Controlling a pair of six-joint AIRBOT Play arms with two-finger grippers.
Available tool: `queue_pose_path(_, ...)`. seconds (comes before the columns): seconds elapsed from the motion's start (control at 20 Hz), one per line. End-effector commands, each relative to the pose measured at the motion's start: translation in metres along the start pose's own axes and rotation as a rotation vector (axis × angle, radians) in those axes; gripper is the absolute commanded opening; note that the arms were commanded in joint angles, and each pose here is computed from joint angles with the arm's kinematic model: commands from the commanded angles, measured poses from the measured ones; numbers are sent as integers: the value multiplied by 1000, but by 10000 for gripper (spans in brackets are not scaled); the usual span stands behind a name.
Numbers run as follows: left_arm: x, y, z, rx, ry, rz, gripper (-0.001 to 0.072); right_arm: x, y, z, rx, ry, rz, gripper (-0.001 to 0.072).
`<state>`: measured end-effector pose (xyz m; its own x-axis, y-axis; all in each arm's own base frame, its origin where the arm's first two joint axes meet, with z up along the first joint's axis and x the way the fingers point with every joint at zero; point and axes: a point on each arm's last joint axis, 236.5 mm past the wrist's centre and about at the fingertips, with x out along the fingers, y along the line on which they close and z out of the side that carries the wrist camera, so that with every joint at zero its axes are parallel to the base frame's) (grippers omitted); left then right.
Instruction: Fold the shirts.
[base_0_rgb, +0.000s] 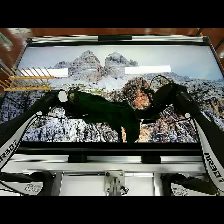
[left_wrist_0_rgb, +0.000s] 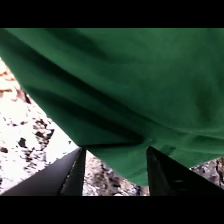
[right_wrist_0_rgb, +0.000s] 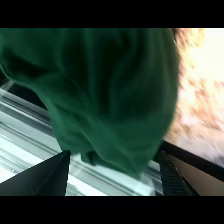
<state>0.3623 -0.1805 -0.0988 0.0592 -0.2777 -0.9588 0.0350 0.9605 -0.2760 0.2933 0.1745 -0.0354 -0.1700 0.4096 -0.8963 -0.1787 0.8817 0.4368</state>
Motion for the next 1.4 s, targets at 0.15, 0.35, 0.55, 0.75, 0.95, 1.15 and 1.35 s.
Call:
queue_pose_path(0.15,2,-2,11,-9,-43,-11,185,40,2,1,19,71,-12,652)
queue_pose_path(0.35,0,-2,11,-4,-45,-11,30,39,-5,2,16,69,-41,157)
queue_pose_path(0.55,-49,-7,42,120,-175,32,29,12,-4,5,-57,14,-89,75)
queue_pose_path(0.75,-207,-15,96,269,-553,167,29,-97,-2,34,-236,-255,-306,75)
queue_pose_path(0.95,-441,-59,80,319,-1091,105,30,-284,54,43,-349,-820,-432,75)
queue_pose_path(1.15,-600,-79,0,300,-1486,-45,29,-427,128,-13,-422,-1355,-331,75)
queue_pose_path(1.35,-635,-90,-50,313,-1569,-175,30,-451,160,-53,-466,-1461,-201,75)
